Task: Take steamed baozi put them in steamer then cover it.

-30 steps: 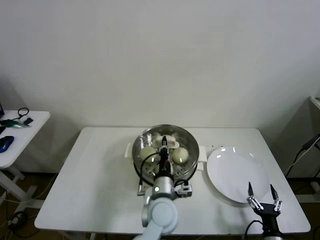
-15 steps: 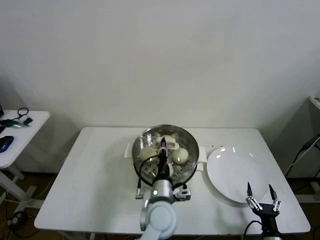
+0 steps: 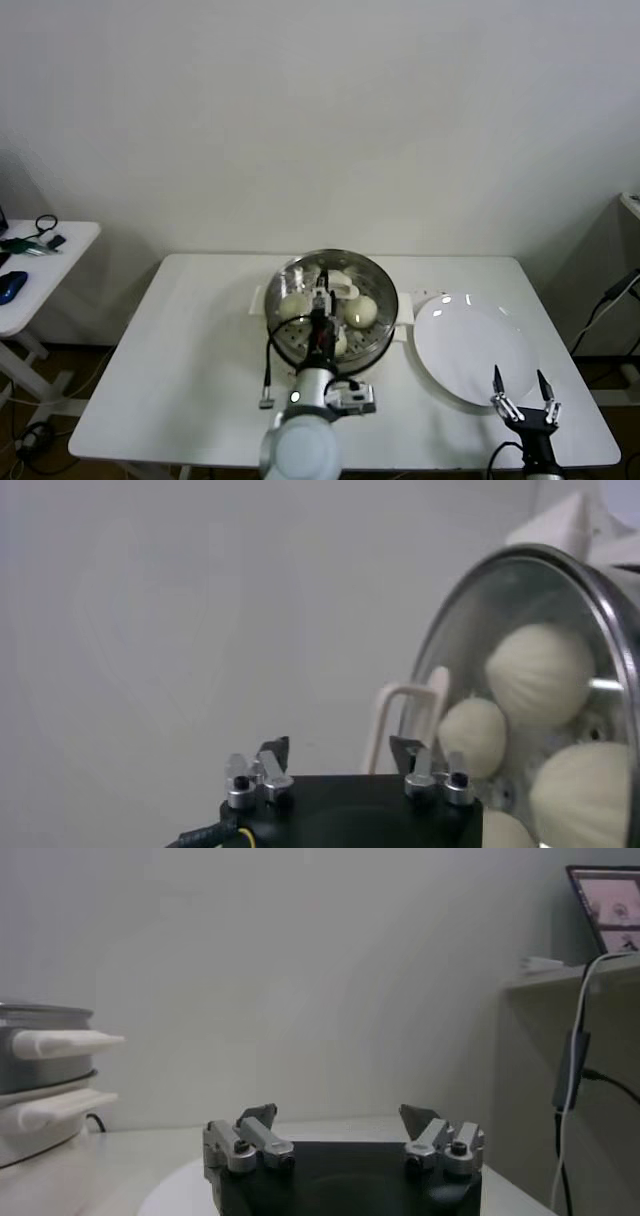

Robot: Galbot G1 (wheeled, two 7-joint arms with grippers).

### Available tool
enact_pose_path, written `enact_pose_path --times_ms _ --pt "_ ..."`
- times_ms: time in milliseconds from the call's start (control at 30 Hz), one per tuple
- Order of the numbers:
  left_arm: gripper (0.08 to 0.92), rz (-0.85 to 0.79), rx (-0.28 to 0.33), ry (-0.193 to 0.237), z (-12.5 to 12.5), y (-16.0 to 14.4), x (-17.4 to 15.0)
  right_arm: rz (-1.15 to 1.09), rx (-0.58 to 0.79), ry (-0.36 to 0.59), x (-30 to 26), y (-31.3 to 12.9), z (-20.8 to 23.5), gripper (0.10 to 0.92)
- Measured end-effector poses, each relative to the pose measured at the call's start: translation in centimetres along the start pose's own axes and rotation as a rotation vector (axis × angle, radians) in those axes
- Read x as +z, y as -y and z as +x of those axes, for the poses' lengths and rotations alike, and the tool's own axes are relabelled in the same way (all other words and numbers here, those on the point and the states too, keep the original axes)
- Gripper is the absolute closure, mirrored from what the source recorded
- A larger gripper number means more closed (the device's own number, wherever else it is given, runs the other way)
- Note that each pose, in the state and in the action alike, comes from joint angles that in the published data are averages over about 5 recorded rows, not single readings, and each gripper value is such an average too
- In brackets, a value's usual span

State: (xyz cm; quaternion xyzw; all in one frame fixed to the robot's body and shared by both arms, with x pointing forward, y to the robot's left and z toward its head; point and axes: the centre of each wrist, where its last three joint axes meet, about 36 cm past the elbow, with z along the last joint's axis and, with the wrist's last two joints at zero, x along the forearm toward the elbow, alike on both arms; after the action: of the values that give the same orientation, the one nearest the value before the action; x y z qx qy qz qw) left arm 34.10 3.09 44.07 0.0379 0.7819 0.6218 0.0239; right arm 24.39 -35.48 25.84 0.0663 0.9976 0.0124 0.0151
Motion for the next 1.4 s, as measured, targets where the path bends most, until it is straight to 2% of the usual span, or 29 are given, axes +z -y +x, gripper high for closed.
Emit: enact_pose_path --times_ms 167,267,367,500,667,833,1000,1200,1400 --pt "0.207 0.122 -0.022 0.039 1.1 -1.4 2.7 -0.006 0.011 -0.005 -0.3 -0.1 -0.1 0.200" --pt "0.181 0.218 -0.024 0.056 1.9 -1.9 4.9 -0.011 0.014 -0.005 -0.4 -0.2 -0.2 0.200" --pt "0.177 0.336 -0.021 0.054 2.6 -2.2 7.5 -0.015 0.011 -0.008 -0.5 -0.5 -0.2 0.200" --pt "0.177 0.508 -0.017 0.020 3.3 -2.4 12.2 -0.013 0.000 -0.027 -0.4 -0.8 0.0 0.200" --pt "0.177 0.726 -0.021 -0.046 4.7 -2.0 18.6 0.005 -0.018 -0.057 -0.1 -0.8 0.4 0.200" --pt "0.177 0.916 -0.033 -0.093 6.2 -0.9 23.1 0.014 -0.030 -0.075 0.3 -1.0 0.5 0.200" --pt "0.177 1.040 -0.042 -0.116 7.3 1.2 25.7 0.015 -0.042 -0.086 0.3 -1.2 0.4 0.200" --pt "0.177 1.127 -0.045 -0.132 8.4 4.3 27.3 0.018 -0.052 -0.091 0.2 -1.3 0.3 0.200" --pt "0.177 1.179 -0.049 -0.129 9.2 6.2 28.0 0.021 -0.056 -0.094 0.2 -1.3 0.3 0.200"
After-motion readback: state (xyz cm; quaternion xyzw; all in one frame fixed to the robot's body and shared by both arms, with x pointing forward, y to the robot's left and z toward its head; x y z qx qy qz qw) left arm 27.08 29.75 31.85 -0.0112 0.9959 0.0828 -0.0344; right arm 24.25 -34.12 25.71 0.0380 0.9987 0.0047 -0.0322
